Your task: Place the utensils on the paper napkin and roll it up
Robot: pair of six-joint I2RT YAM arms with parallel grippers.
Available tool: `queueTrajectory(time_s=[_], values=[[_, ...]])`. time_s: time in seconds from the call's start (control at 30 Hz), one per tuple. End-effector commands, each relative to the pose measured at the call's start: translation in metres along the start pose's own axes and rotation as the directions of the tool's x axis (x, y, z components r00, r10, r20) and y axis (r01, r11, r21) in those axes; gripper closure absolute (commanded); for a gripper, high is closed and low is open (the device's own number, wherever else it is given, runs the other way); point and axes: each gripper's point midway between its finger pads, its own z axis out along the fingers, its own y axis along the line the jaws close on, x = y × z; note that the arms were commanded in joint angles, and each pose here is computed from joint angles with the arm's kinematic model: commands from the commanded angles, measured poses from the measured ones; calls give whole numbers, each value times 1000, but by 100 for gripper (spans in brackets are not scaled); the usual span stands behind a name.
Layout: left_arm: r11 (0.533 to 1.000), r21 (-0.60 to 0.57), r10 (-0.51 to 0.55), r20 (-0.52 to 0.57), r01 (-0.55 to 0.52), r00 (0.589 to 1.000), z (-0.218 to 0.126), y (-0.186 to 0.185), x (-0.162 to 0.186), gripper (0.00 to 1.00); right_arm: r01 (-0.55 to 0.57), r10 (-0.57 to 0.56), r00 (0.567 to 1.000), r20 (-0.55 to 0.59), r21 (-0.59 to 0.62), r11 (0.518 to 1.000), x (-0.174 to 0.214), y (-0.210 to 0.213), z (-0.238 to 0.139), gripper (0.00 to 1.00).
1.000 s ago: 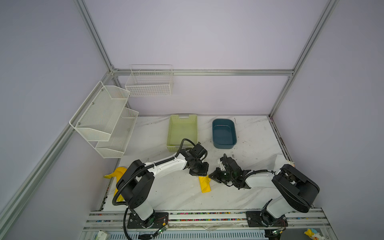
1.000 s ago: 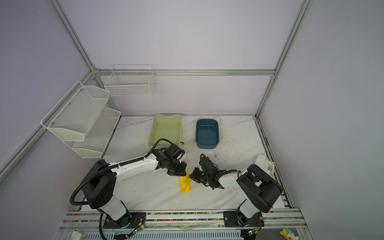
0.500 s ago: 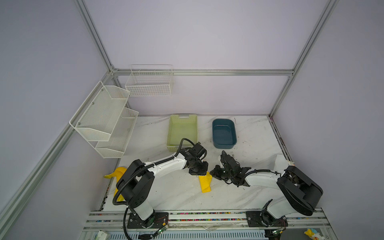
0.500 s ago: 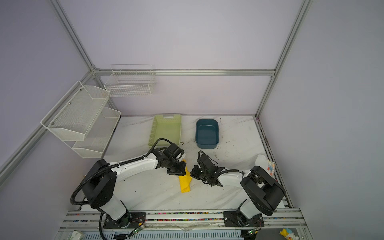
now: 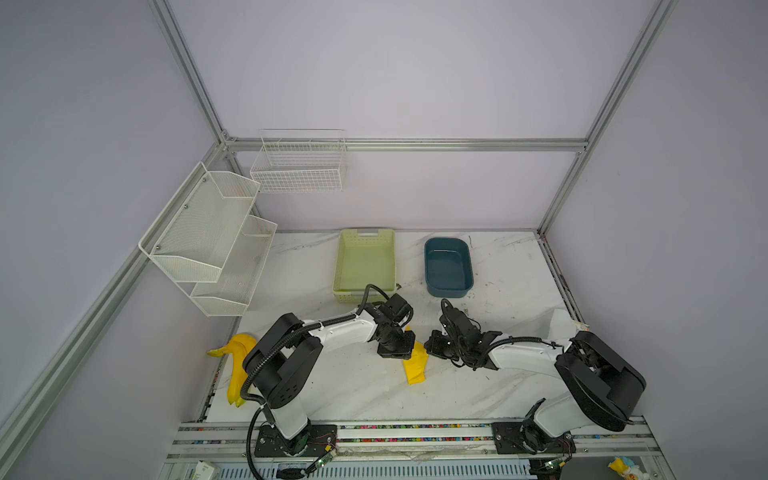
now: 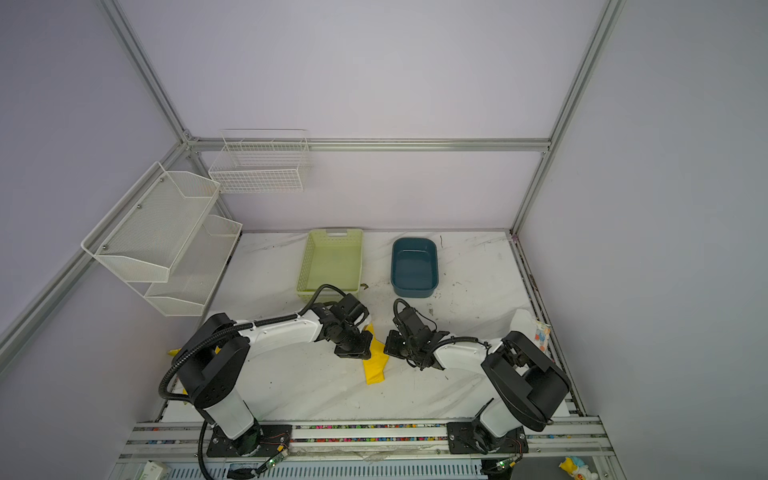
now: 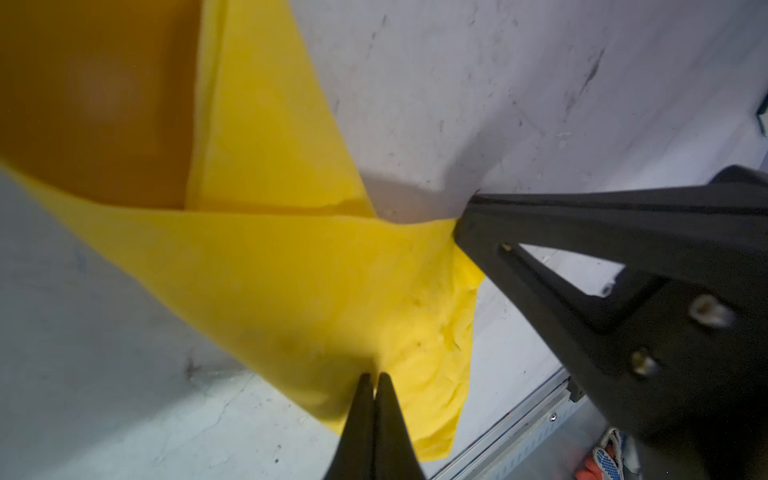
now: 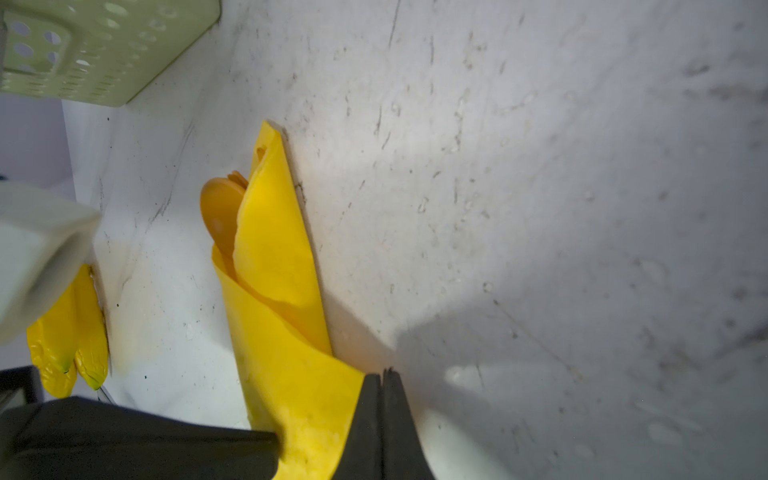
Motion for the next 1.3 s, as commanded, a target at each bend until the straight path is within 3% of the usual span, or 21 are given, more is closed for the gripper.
queueTrajectory(time_s=[0.0, 0.13, 0.27, 0.37, 0.6, 1.0, 1.27], values=[[1000, 6, -16, -22, 16, 1000, 8, 6, 7, 97, 14, -14, 1000, 22, 22, 1000, -7, 0, -4, 97], [1000, -2, -22, -39, 21, 999, 13, 9, 9, 97, 24, -24, 1000, 15, -16, 1000, -8, 7, -6, 88], [1000, -4, -21, -40, 21, 999, 14, 10, 10, 97, 14, -16, 1000, -14, -106, 994, -8, 12, -8, 55], [1000, -2, -21, -40, 21, 999, 14, 10, 10, 97, -14, 7, 999, -38, -188, 982, -8, 14, -12, 45], [1000, 1, -19, -32, 19, 999, 12, 9, 9, 97, -92, 37, 985, -168, -333, 938, 17, 22, -8, 43], [1000, 2, -25, -30, 25, 999, 11, 8, 9, 97, -247, 120, 947, -298, -437, 865, 44, 22, -5, 45], [1000, 2, -29, -31, 29, 999, 11, 8, 9, 97, -266, 192, 942, -273, -262, 928, 60, -22, -6, 42]])
